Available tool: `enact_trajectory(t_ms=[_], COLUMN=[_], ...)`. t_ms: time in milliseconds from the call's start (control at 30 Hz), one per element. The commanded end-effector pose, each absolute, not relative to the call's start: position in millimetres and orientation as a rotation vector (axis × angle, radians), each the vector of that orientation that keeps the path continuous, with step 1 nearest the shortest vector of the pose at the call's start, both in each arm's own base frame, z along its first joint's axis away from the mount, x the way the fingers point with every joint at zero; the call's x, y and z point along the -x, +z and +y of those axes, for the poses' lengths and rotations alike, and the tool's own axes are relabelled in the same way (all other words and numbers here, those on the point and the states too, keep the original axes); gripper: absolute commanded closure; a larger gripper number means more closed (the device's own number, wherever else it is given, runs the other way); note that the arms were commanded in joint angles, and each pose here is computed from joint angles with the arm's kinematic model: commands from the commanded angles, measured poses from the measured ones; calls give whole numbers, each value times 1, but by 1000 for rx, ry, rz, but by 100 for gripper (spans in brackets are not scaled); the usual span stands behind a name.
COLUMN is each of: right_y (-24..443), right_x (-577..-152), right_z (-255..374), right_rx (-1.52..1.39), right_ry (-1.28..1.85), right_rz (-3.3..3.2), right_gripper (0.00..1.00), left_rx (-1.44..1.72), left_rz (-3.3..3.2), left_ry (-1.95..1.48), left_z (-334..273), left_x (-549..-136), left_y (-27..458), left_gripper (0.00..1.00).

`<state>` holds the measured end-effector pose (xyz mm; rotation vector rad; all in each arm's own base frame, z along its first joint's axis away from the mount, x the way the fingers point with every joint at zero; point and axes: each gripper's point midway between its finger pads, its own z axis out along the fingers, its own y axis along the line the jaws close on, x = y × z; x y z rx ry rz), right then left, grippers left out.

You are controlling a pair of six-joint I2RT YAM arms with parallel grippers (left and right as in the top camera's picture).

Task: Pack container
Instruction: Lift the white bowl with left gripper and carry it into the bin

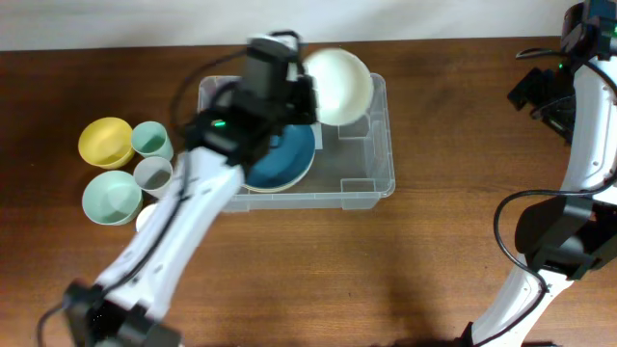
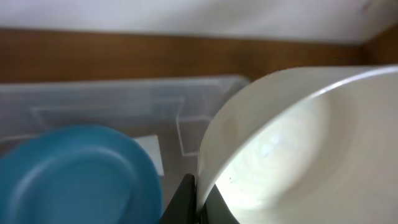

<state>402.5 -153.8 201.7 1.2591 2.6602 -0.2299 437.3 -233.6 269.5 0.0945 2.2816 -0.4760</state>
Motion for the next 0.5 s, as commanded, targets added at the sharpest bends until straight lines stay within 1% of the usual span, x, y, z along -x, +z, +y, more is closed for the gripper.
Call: enact_trajectory(t_ms=[0,167,467], right_y=[198,198,198], right_x=[-402,-402,-402], right_z=[-154,-154,-155], right_rx=[-1275,-1275,-1275], right_ry=[-234,-234,-235], right_rz=[2662,2662,2662], right_gripper=[1,2,1], left_rx=[-154,-169,-210], left_rz=[2331,2415,2522], left_ry=[-389,-365,-392], left_z=[-246,-252,-264], left_x=[-451,-457,-455], left_y=[233,191,143], left_gripper=[99,99,98])
